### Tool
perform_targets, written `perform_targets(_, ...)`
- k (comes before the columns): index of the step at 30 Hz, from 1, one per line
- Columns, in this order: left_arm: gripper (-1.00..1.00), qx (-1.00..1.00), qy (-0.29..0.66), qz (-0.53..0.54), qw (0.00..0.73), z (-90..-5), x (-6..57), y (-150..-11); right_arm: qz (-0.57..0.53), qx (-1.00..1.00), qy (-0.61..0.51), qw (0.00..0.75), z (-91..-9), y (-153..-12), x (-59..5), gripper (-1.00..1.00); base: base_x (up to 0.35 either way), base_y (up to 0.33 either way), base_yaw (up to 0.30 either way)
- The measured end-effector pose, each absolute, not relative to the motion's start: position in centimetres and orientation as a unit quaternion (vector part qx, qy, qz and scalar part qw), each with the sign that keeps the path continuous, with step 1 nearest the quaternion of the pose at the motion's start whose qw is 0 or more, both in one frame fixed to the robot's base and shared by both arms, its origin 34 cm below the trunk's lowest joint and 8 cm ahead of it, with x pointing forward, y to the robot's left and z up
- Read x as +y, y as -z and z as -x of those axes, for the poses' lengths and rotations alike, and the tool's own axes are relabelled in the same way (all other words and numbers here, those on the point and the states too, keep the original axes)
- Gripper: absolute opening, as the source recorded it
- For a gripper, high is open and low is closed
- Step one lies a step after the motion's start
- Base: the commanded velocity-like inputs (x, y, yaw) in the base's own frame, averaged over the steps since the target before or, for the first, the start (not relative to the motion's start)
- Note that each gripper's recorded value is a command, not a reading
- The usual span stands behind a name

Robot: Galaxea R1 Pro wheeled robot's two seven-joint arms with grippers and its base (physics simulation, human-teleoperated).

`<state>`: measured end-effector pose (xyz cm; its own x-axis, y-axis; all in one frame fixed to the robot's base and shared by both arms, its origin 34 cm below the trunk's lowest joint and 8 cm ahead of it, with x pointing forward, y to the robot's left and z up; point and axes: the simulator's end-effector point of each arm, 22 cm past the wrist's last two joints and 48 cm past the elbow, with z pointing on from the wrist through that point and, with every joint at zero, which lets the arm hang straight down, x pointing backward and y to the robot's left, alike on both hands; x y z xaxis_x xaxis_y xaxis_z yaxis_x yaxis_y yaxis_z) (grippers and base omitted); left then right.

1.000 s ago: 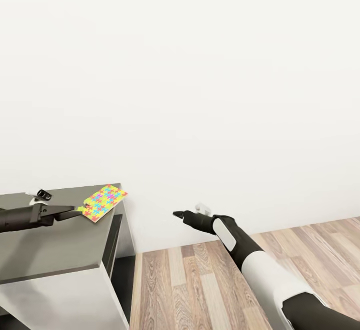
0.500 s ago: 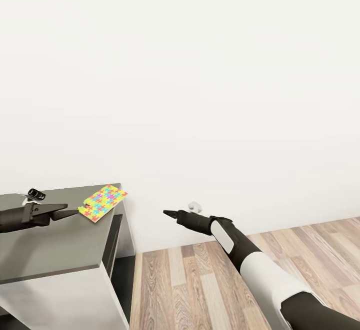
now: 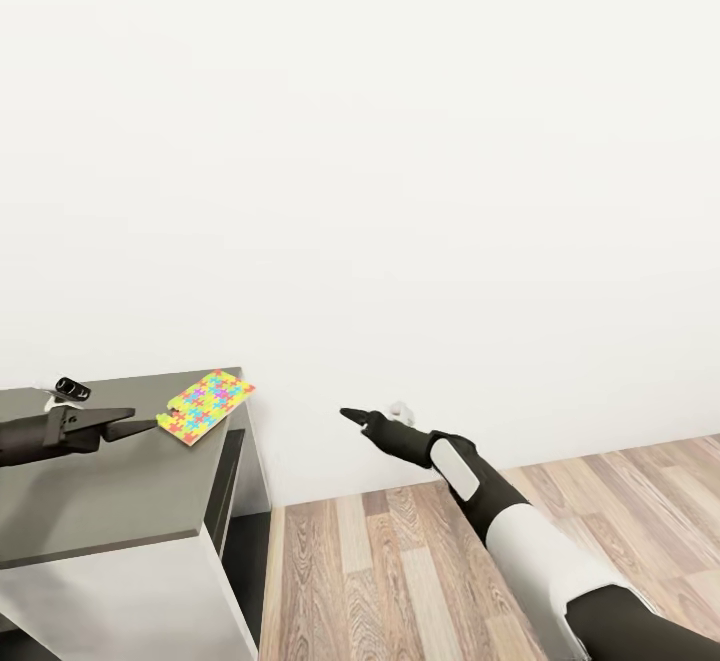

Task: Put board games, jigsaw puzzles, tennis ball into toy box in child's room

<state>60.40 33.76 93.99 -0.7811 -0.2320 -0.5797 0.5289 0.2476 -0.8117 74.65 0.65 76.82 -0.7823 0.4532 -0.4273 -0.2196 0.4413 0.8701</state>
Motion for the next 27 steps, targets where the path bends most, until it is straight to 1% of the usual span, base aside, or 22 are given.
perform_targets(4, 1.00, 0.724, 0.605, -0.102, 0.315, -60.4, 33.8, -94.0, -0.100, 0.757, -0.563, 0.317, -74.7, -77.8, -0.5, 1.00, 0.000, 0.000, 0.000)
perform_targets(10, 1.00, 0.724, 0.605, -0.102, 0.315, -60.4, 33.7, -94.0, -0.084, 0.710, -0.628, 0.309, -73.6, -80.6, -0.2, 1.00, 0.000, 0.000, 0.000)
perform_targets(27, 1.00, 0.724, 0.605, -0.102, 0.314, -60.4, 33.7, -94.0, -0.085, 0.707, -0.634, 0.302, -73.3, -80.6, 0.0, 1.00, 0.027, 0.000, 0.000)
